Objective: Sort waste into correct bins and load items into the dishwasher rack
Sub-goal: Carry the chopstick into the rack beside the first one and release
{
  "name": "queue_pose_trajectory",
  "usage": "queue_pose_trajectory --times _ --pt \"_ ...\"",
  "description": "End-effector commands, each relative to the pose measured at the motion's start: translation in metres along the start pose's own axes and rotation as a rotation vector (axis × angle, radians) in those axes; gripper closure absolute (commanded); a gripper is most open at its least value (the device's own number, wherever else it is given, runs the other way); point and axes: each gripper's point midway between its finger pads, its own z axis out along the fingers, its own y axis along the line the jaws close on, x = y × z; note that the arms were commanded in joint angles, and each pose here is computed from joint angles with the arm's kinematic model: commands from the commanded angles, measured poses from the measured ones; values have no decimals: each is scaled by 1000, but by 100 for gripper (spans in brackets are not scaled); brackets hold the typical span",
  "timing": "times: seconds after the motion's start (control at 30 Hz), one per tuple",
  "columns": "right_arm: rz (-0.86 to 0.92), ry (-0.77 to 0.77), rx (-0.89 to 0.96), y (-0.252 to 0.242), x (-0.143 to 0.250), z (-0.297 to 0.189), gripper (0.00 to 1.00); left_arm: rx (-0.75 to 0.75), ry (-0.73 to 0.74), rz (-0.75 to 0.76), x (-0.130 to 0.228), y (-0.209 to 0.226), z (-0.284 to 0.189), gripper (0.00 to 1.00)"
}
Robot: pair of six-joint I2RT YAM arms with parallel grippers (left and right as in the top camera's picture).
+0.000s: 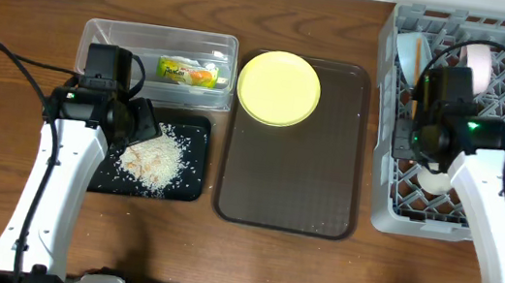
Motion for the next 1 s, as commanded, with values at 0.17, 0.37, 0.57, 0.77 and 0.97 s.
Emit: queue_pose_trajectory --times 0.17,0.37,0.57,0.77,0.97 --pt "-54 41 -14 0 -3 25 99 -7 0 -13 0 2 0 32" --pt "-57 79 -12 1 3 35 75 -8 1 -13 0 2 0 32" --pt "-55 64 -13 1 -1 36 66 -8 1 -13 0 2 0 32" --pt "-50 46 -17 2 -5 34 65 -7 0 -13 0 2 0 32" --pt "-47 -43 -96 16 -24 23 65 -8 1 -13 0 2 0 32"
